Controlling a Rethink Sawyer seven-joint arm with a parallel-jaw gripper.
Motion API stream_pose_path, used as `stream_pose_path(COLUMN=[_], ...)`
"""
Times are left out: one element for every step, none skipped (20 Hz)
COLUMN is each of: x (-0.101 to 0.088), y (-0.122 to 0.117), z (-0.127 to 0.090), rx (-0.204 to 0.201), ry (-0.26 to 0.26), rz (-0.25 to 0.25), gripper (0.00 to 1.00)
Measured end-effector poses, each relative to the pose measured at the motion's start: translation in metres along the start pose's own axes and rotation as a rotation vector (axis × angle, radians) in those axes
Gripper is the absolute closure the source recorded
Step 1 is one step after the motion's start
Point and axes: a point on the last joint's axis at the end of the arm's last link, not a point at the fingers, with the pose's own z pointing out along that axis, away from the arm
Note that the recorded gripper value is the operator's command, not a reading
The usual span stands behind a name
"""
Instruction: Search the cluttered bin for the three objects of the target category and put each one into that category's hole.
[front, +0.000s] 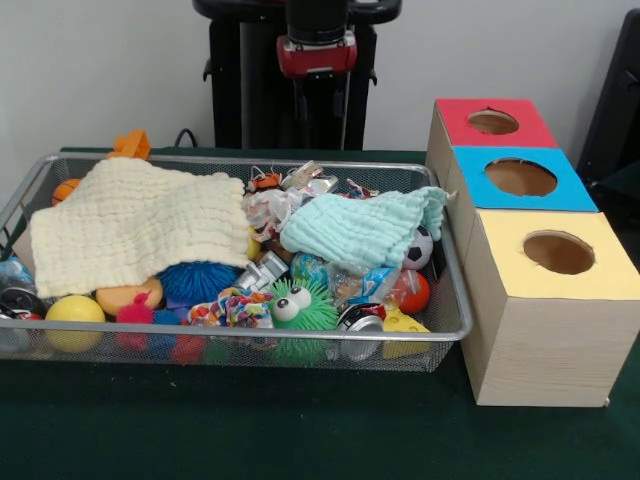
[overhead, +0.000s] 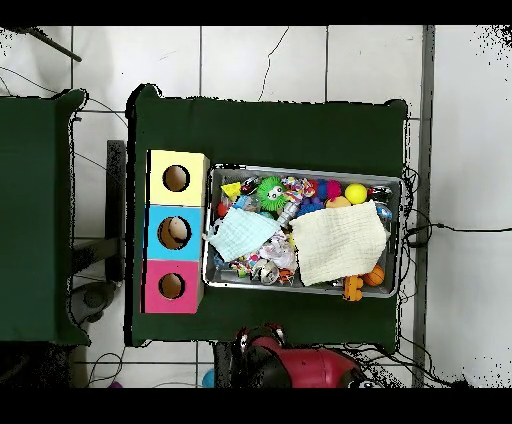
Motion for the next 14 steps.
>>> stream_pose_path(x=[0.002, 0.004, 0.005, 0.005, 0.006, 0.006, 0.007, 0.007, 0.006, 0.006, 0.006, 0.005, 0.004, 0.004], y=[-0.002, -0.004, -0.006, -0.008, -0.009, -0.011, -0.013, -0.014, -0.016, -0.017, -0.018, -0.019, -0.019, -0.020], z=[0.000, 0.000, -0.001, -0.001, -0.001, -0.001, -0.001, -0.001, -0.001, -0.001, -0.001, -0.002, -0.002, -0.002], rx=[-0.002, -0.003, -0.003, -0.004, -0.004, -0.005, -0.006, -0.006, -0.009, -0.009, -0.010, -0.010, -0.010, -0.009], ry=[0.001, 0.000, -0.001, -0.001, -0.001, -0.002, -0.003, -0.004, -0.008, -0.009, -0.010, -0.014, -0.016, -0.017], rz=[0.000, 0.002, 0.004, 0.006, 0.009, 0.012, 0.016, 0.018, 0.025, 0.027, 0.029, 0.032, 0.033, 0.033], gripper=[0.00, 0.00, 0.00, 0.00, 0.00, 0.00, 0.00, 0.00, 0.00, 0.00, 0.00, 0.00, 0.00, 0.00])
